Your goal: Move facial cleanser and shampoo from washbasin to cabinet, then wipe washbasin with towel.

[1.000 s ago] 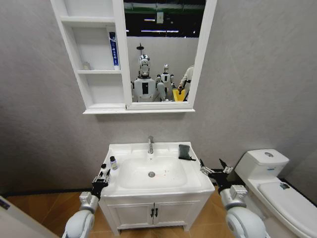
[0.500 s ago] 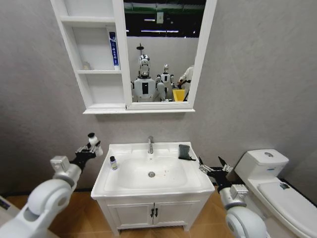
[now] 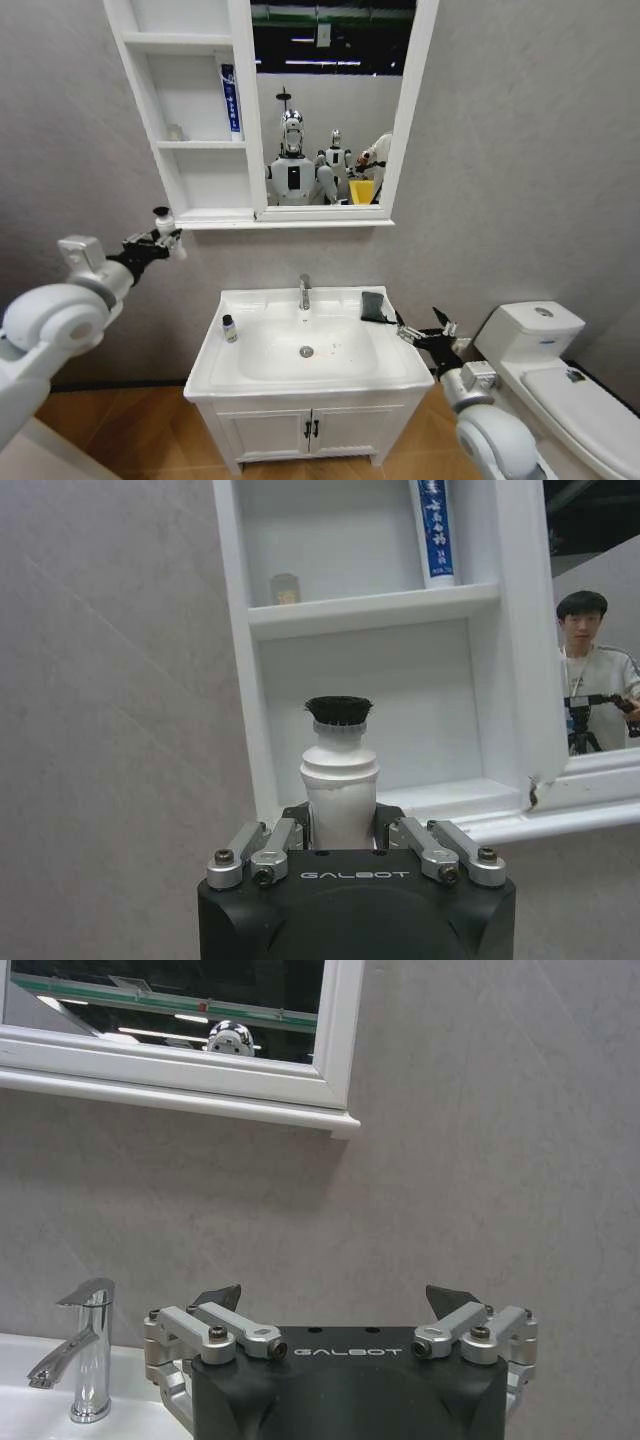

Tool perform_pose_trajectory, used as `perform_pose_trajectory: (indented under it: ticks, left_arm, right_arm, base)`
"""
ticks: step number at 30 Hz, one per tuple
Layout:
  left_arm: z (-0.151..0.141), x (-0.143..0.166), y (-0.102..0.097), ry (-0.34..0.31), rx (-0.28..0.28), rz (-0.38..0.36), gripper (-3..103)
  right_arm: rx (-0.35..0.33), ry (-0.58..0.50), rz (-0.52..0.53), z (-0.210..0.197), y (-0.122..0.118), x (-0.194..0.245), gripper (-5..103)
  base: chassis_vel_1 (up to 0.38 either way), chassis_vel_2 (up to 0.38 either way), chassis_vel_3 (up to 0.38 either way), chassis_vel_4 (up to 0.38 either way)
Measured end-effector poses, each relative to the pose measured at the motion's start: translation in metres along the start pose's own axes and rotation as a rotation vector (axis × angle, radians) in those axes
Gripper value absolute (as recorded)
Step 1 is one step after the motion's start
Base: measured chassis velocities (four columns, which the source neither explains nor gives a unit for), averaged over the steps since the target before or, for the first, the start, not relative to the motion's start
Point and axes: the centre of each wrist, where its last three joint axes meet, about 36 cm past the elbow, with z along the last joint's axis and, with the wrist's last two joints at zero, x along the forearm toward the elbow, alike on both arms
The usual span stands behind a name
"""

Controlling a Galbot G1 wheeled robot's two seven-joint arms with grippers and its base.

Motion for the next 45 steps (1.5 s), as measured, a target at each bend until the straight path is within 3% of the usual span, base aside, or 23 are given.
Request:
perform_pose_trajectory:
  ticks: [7,16,19,30,39,45]
  left_arm:
    - [-0.014,-0.005,0.012,0.017,0.031,-0.001,32]
    - [-0.019,0.009,-0.01,0.028,0.035,0.037,32]
    - [-0.018,0.018,-0.026,0.012,0.033,0.053,32]
    - [0.023,0.017,-0.026,0.008,-0.008,-0.008,32]
    - [0.063,0.033,-0.054,-0.017,0.076,-0.005,32]
    - [0.08,0.033,-0.061,-0.013,0.074,0.003,32]
  right_arm:
    - [-0.006,0.008,-0.01,0.002,-0.004,-0.003,100]
    - [-0.011,-0.001,-0.027,-0.002,-0.003,-0.009,100]
    - [-0.024,0.003,-0.041,-0.002,0.002,-0.012,100]
    - [-0.045,-0.008,-0.06,-0.009,0.002,-0.015,100]
    - [0.0,-0.009,-0.068,-0.022,-0.01,-0.017,100]
    - [0.007,-0.004,-0.057,-0.026,-0.012,-0.013,100]
  base:
    - [0.0,0.0,0.0,0.0]
    - [0.0,0.0,0.0,0.0]
    - [0.0,0.0,0.0,0.0]
    - [0.0,0.0,0.0,0.0]
    - [0.0,0.0,0.0,0.0]
    - [0.0,0.0,0.0,0.0]
